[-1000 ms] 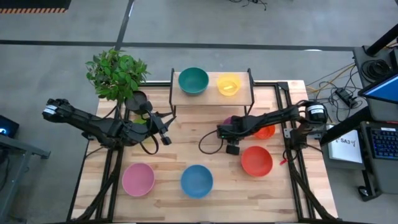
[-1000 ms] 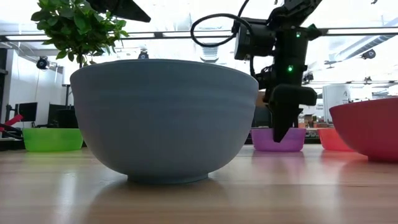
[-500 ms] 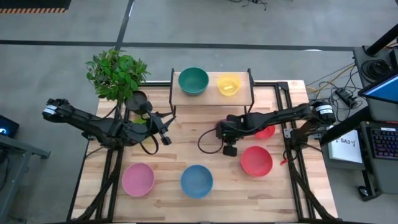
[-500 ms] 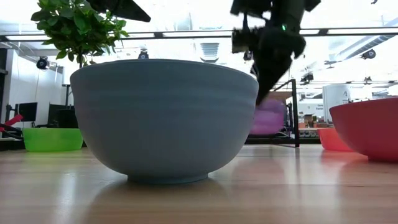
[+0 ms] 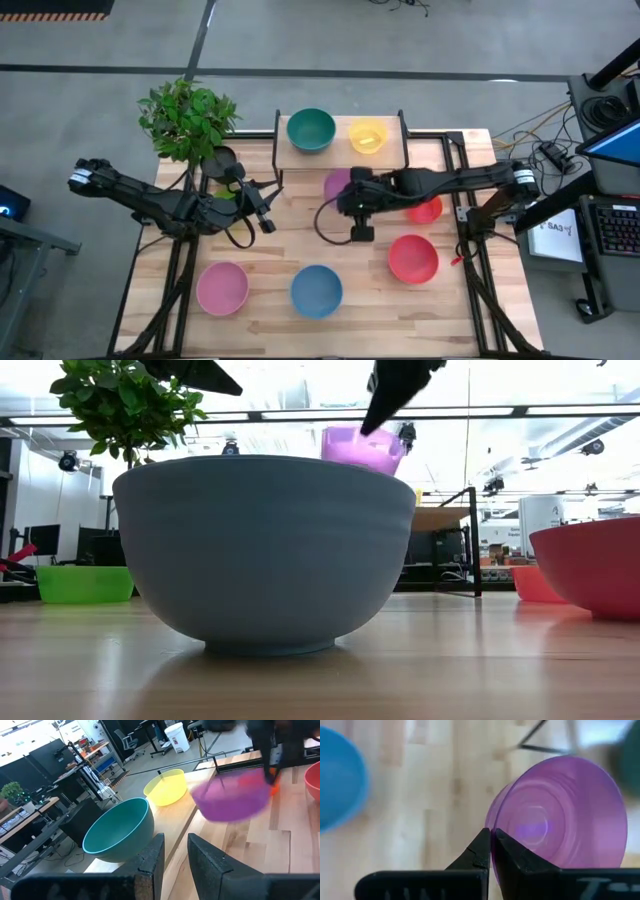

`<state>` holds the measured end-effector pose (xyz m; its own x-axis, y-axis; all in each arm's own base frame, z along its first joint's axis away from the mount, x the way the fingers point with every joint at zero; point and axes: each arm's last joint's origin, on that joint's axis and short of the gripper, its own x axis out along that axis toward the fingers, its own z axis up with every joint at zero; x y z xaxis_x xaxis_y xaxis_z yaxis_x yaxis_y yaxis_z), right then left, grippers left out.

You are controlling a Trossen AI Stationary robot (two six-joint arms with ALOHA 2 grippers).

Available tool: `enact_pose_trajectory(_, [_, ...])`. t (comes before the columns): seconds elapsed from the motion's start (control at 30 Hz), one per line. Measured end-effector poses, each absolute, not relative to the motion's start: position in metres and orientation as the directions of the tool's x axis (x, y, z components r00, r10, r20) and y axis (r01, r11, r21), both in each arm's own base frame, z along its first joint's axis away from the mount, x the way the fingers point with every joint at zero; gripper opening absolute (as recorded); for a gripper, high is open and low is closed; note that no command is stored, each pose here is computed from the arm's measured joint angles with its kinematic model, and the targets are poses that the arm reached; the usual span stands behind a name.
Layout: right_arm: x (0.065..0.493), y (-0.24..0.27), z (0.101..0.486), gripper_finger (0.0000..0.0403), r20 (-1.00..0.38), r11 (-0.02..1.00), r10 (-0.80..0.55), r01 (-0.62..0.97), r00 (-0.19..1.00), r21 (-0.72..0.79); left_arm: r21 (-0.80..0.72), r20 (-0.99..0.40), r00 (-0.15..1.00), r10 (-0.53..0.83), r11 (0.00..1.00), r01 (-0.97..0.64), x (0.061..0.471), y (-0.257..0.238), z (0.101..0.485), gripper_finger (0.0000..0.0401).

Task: Place and stack bowls onto a shelf
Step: Stack the small purple bowl on top of the small yellow bowl on the shelf

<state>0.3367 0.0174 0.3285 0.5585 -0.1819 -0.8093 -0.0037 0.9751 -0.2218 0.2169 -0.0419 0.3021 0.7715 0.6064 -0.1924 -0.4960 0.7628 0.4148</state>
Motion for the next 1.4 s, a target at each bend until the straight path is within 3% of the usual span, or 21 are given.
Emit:
enact_pose_trajectory(0.23, [0.325, -0.005, 0.364, 0.0009, -0.784, 0.916, -0.371, 0.056, 0.497, -0.397, 0.415, -0.193, 0.772, 0.606, 0.763, -0.496, 0.217, -0.042, 0.302, 0.0068])
enact_pose_trajectory(0.53, [0.310, -0.068, 0.375, 0.0009, -0.796, 0.879, -0.472, 0.132, 0.379, -0.458, 0.415, -0.193, 0.772, 0.606, 0.763, -0.496, 0.217, -0.042, 0.302, 0.0068])
enact_pose_trajectory(0.93, [0.288, -0.138, 0.374, 0.0009, -0.842, 0.915, -0.401, 0.201, 0.362, -0.349, 0.422, -0.193, 0.772, 0.606, 0.761, -0.492, 0.217, -0.042, 0.302, 0.0068])
enact_pose_trajectory(1.4, [0.299, -0.151, 0.363, 0.0009, -0.846, 0.927, -0.374, 0.173, 0.379, -0.333, 0.422, -0.193, 0.772, 0.606, 0.761, -0.492, 0.217, -0.042, 0.302, 0.0068])
